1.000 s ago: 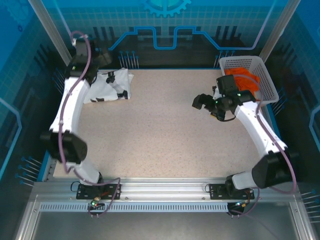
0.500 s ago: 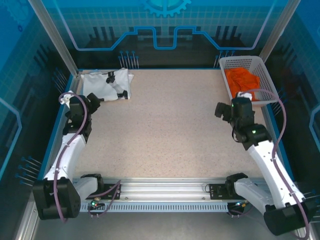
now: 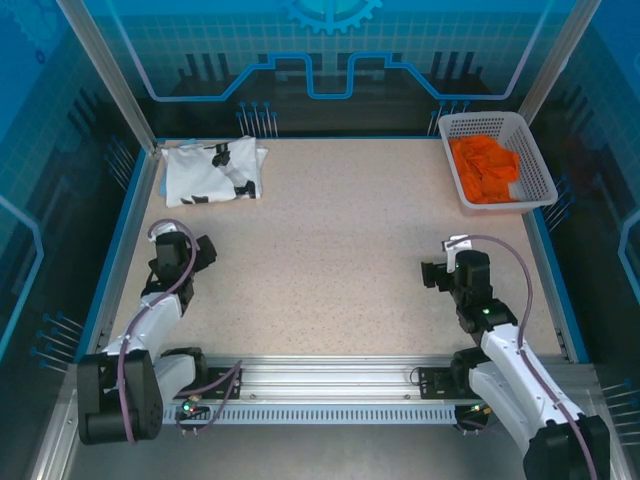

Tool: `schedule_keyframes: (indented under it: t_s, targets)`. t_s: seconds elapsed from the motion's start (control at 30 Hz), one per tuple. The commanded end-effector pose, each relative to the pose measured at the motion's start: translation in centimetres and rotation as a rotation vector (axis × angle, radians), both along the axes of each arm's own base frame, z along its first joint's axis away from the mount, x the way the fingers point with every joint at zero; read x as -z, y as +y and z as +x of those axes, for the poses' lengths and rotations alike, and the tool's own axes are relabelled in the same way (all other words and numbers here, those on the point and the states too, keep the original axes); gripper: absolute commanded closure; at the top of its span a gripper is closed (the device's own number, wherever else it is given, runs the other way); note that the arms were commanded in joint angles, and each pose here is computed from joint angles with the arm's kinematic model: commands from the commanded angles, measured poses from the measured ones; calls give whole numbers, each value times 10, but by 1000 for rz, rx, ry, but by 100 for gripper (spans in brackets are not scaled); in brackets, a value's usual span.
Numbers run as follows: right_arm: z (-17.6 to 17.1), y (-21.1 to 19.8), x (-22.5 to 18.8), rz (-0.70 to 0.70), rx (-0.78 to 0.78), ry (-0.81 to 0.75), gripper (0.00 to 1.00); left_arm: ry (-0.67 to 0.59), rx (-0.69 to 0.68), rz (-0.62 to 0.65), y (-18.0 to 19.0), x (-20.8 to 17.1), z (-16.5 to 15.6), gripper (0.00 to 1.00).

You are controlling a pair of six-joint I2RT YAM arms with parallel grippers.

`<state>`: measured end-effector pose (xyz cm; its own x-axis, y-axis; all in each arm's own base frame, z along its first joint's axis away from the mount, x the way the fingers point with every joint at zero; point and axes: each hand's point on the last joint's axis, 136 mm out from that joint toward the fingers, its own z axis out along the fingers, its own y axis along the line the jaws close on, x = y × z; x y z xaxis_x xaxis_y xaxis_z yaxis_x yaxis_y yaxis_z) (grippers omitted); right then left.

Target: Fold and stack the t-shirts

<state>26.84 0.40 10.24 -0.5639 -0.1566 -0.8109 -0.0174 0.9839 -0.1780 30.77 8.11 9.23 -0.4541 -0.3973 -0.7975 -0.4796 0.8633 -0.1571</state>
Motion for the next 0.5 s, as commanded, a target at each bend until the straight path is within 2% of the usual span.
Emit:
schedule_keyframes:
  t_s: [0.0, 0.13, 0.3, 0.47]
  targets:
    - [14, 4, -10, 20, -46, -91, 0, -96, 52, -6, -7, -6, 19, 1]
    - [27, 5, -13, 33, -62, -124, 0, -169, 92, -36, -16, -11, 44, 1]
    - [55, 7, -16, 63, -76, -141, 0, -160, 171, 20, -29, -13, 82, 1]
    - [84, 12, -13, 68, -121, -152, 0, -162, 209, 74, -35, -11, 93, 1]
